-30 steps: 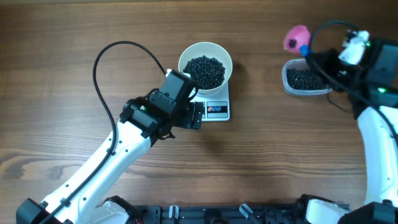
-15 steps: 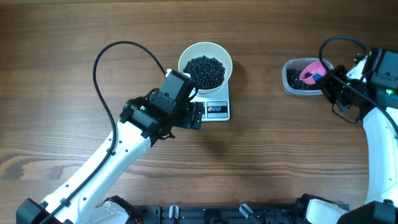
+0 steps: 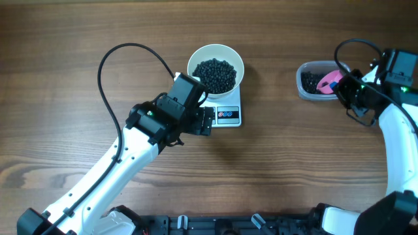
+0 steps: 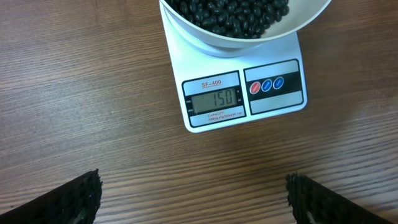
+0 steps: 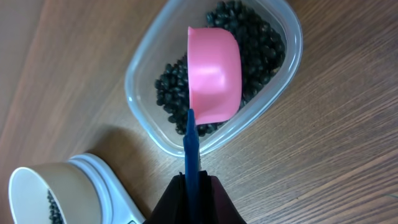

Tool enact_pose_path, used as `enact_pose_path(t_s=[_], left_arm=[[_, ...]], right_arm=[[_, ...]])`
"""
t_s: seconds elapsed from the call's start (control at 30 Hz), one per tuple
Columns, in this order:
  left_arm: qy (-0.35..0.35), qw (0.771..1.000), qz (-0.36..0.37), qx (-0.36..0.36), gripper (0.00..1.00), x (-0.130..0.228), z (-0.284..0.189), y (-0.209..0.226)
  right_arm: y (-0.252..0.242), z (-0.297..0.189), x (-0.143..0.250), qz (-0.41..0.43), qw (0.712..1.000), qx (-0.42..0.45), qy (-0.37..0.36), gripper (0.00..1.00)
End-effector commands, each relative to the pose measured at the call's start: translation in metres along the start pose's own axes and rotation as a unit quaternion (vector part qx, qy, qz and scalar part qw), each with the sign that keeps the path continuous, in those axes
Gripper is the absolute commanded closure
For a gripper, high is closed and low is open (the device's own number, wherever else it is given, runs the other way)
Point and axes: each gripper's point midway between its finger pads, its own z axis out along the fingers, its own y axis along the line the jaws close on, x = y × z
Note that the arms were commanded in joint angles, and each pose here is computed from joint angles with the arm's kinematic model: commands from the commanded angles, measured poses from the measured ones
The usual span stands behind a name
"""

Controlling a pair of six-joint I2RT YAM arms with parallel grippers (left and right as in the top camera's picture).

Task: Scoop item into bowl and weigh 150g on scale
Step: 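Carry the pink scoop with the right gripper over the clear tub, then lower the scoop into the tub and open the right gripper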

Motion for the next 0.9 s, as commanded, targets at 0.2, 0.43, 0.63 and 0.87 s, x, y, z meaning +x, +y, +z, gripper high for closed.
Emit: enact_pose_path(t_s=[0.2,0.43,0.63,0.87], left_arm=[[0.005,1.0,0.001,-0.001,0.0,0.001,0.003,0.002],[0.005,1.0,0.001,-0.001,0.0,0.001,0.003,0.002],[0.005,1.0,0.001,-0.001,0.0,0.001,0.003,0.002],[0.005,1.0,0.001,-0.001,0.0,0.001,0.003,0.002]], right_arm=[[-0.014,0.009,0.002,0.01,0.999,0.036,0.015,0.48],[-0.041,0.005,0.003,0.013,0.994,0.108,0.006,0.1],[-0.049,0.003,0.004,-0.008,0.991,0.13,0.006,0.0],[-0.054,-0.001,0.015,-0.021,0.99,0.137,0.03,0.0]])
